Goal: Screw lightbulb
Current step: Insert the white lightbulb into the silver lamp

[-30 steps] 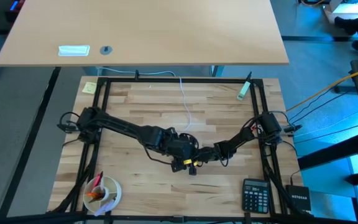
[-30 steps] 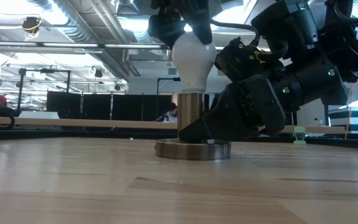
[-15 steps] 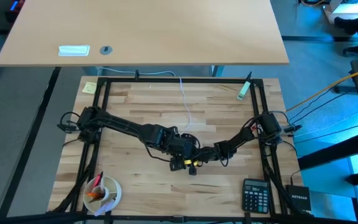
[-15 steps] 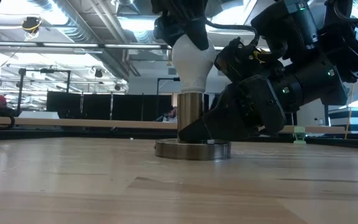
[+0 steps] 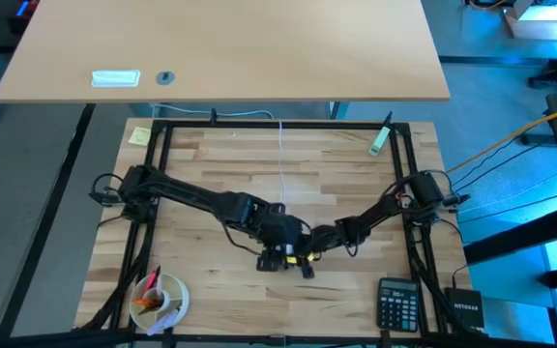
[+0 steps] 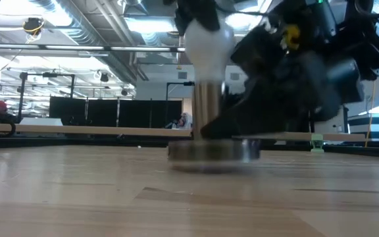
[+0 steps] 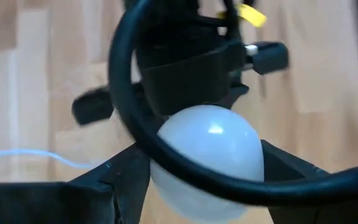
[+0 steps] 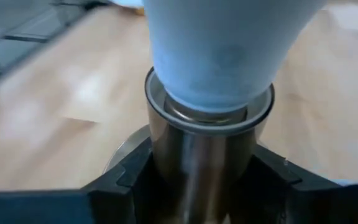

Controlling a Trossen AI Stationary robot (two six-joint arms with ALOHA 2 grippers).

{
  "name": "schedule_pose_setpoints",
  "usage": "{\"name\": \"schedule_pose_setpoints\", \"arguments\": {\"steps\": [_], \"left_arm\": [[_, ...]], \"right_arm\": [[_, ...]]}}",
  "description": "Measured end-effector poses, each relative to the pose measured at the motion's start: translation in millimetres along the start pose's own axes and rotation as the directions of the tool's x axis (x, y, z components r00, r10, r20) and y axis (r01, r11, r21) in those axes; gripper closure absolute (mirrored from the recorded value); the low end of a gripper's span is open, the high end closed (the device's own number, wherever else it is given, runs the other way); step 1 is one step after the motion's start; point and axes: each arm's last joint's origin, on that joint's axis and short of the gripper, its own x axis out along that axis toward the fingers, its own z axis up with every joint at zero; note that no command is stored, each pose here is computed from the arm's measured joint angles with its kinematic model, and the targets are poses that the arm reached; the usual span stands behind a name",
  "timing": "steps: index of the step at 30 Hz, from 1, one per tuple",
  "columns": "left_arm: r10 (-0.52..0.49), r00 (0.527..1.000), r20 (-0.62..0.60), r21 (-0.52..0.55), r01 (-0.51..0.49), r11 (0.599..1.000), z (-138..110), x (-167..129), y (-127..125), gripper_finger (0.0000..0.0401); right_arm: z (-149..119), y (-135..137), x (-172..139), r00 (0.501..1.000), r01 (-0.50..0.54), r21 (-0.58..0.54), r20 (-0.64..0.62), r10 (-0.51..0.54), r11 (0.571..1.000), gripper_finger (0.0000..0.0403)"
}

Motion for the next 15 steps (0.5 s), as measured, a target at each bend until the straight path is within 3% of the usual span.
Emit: {"name": "schedule_pose_setpoints", "arguments": {"steps": [7,11,15], "left_arm": [[-0.116,0.992,0.050,0.107,0.110,0.988,5.0,-5.4,-13.9,0.0157],[-0.173,0.980,0.097,0.197,0.152,0.969,10.6,-14.4,-21.5,0.0158],[-0.267,0.952,0.152,0.324,0.207,0.923,18.6,-24.0,-29.4,0.0158]], "right_arm": [[11.6,9.0,-5.5,0.960,-0.282,0.064,0.018,0.281,0.957,0.0224],[18.9,14.2,-5.2,0.895,-0.446,0.109,0.031,0.445,0.888,0.0224],[41.3,20.6,-6.2,0.797,-0.603,0.094,0.073,0.599,0.792,0.0224]]}}
